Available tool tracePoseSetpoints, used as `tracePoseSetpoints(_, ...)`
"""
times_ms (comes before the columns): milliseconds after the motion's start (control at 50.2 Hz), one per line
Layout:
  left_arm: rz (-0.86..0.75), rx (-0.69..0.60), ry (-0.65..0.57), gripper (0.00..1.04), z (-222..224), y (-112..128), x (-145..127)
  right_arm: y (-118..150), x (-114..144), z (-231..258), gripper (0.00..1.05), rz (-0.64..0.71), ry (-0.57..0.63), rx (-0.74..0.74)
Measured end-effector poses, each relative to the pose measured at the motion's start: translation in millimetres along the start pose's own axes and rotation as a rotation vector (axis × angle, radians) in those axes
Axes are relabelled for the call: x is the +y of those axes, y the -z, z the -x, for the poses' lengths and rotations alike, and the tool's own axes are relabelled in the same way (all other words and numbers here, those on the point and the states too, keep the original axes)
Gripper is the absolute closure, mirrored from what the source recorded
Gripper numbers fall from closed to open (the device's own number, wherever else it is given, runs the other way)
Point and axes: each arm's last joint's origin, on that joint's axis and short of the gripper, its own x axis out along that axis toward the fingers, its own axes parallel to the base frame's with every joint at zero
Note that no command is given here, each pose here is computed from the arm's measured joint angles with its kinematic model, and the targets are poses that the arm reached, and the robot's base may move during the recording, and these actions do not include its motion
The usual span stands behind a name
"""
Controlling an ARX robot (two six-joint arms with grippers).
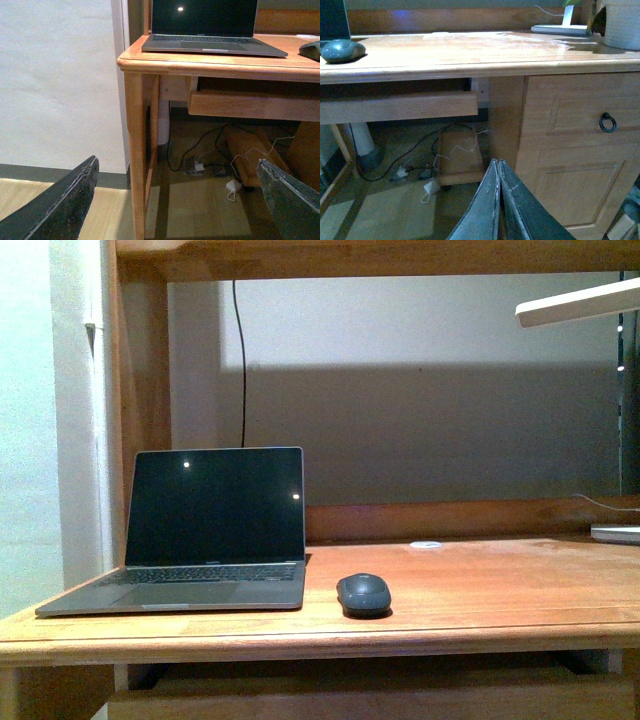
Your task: Place mouse
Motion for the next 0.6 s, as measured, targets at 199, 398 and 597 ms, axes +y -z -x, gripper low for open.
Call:
tracePoseSetpoints(199, 0.000, 0.000, 0.000, 0.08, 0.0, 0.0, 0.0, 0.0, 0.0, 0.0, 0.69, 0.000, 0.000, 0.000)
tracePoseSetpoints(398, 0.000, 0.000, 0.000, 0.08, 0.0, 0.0, 0.0, 0.0, 0.0, 0.0, 0.38, 0.000, 0.000, 0.000)
tracePoseSetpoints(597, 0.000, 0.000, 0.000, 0.08, 0.0, 0.0, 0.0, 0.0, 0.0, 0.0, 0.08, 0.000, 0.000, 0.000)
